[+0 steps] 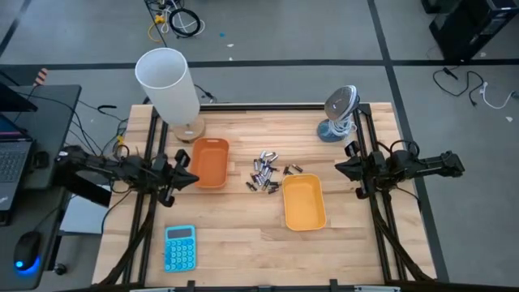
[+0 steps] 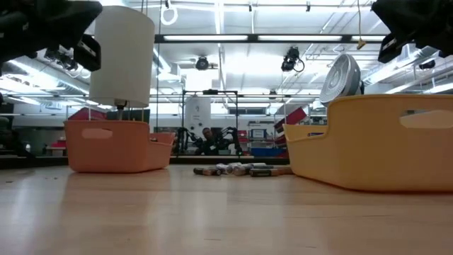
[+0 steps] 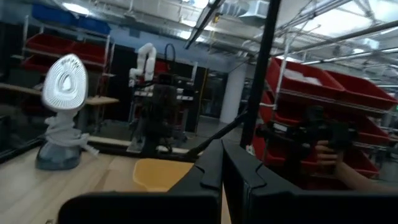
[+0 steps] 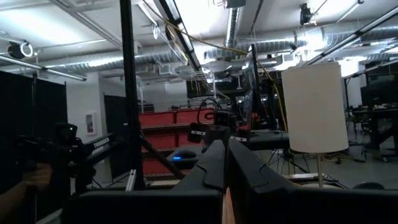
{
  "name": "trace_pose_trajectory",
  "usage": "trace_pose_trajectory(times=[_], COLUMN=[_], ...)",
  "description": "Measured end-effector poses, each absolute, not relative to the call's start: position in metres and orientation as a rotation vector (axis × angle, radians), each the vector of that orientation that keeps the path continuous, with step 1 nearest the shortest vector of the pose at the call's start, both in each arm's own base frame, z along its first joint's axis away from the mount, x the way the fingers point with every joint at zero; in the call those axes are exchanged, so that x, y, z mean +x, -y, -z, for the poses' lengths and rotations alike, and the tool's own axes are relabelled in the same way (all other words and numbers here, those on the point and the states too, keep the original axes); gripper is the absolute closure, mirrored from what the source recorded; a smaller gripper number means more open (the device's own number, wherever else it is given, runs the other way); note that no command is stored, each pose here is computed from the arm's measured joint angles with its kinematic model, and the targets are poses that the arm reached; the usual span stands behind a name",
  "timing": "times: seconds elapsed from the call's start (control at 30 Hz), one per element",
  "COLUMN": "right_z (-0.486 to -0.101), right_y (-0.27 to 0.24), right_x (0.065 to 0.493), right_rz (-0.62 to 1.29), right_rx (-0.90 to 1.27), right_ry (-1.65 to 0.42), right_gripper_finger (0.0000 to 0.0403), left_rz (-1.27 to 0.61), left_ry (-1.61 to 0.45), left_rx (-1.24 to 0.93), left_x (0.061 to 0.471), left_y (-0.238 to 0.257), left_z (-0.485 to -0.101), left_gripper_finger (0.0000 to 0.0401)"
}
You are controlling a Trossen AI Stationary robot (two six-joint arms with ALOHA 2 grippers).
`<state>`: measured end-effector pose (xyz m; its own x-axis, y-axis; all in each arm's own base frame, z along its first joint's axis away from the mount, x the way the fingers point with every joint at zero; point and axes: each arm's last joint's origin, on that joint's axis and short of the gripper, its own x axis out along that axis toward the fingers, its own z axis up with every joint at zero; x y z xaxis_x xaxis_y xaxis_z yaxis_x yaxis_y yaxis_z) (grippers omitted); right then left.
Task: Sort batteries
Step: Put the silver battery into the orange bin
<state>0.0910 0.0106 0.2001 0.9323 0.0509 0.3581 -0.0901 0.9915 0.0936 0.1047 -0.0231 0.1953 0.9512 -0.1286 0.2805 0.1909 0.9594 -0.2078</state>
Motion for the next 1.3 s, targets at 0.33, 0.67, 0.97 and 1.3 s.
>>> trace_pose_trajectory(times=[0.33, 0.67, 0.97, 1.3], right_z=[-0.21, -0.221, -0.251, -0.283], right_y=[-0.01, -0.008, -0.005, -0.005], right_x=[0.087, 0.089, 0.105, 0.123], right_rz=[-0.055, 0.048, 0.218, 0.288], right_rx=[0.067, -0.054, -0.127, -0.183], right_ry=[0.475, 0.443, 0.195, -0.042], right_gripper_finger=[0.0395, 0.0402, 0.0403, 0.0403], left_rz=[0.11, -0.021, -0.246, -0.226], left_ry=[0.29, 0.207, 0.044, -0.146], left_rx=[-0.176, -0.004, 0.241, 0.319], left_x=[0.113, 0.146, 0.188, 0.229], left_y=[0.028, 0.034, 0.038, 0.032], left_z=[-0.206, -0.24, -0.249, -0.243], left_gripper_finger=[0.0393, 0.0393, 0.0393, 0.0393])
